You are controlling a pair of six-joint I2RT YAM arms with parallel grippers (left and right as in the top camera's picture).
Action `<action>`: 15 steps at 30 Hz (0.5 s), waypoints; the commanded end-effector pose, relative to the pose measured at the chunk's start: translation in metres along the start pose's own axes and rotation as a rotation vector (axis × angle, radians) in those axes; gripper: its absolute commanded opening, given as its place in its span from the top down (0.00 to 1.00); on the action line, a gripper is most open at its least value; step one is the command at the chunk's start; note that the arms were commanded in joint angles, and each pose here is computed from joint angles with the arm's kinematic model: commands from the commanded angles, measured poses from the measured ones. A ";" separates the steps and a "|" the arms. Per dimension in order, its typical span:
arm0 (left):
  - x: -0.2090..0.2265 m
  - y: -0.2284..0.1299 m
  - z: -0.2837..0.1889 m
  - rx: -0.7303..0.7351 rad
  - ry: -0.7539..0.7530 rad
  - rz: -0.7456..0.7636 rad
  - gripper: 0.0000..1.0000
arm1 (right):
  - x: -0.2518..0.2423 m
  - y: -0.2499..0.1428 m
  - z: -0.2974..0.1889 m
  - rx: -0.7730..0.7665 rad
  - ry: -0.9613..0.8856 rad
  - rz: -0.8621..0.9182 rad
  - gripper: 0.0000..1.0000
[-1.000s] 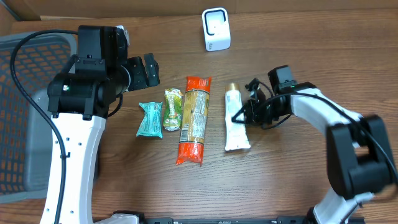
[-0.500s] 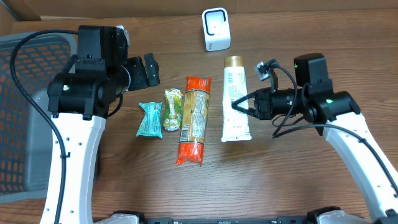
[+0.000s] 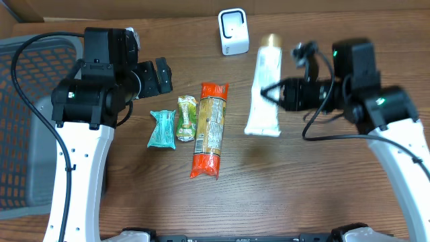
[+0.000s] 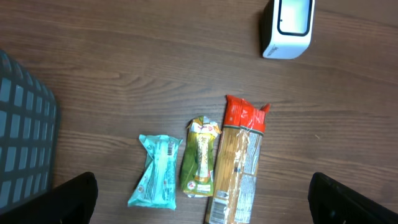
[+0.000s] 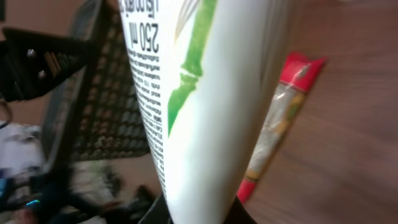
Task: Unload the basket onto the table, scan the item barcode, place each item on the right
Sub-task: 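Lift the tube and hold it up to the white scanner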
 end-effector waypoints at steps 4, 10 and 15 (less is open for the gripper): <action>-0.001 0.001 -0.001 -0.001 -0.009 0.013 0.00 | 0.022 0.059 0.013 -0.129 -0.486 -0.238 0.97; -0.001 0.001 -0.001 -0.001 -0.009 0.013 0.00 | -0.009 0.094 0.075 -0.215 -0.894 -0.411 0.96; -0.001 0.001 -0.001 -0.001 -0.009 0.013 0.00 | -0.038 0.114 0.120 -0.178 -1.079 -0.657 0.96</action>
Point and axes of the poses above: each gripper's point midway between its finger pads, its own z axis out along the fingers, its own x axis along the line the jaws close on, y = z × x, the point moved 10 cm from there along -z, back along the fingers, and after that the axes turned 4 degrees about z, right-handed, at the moved point
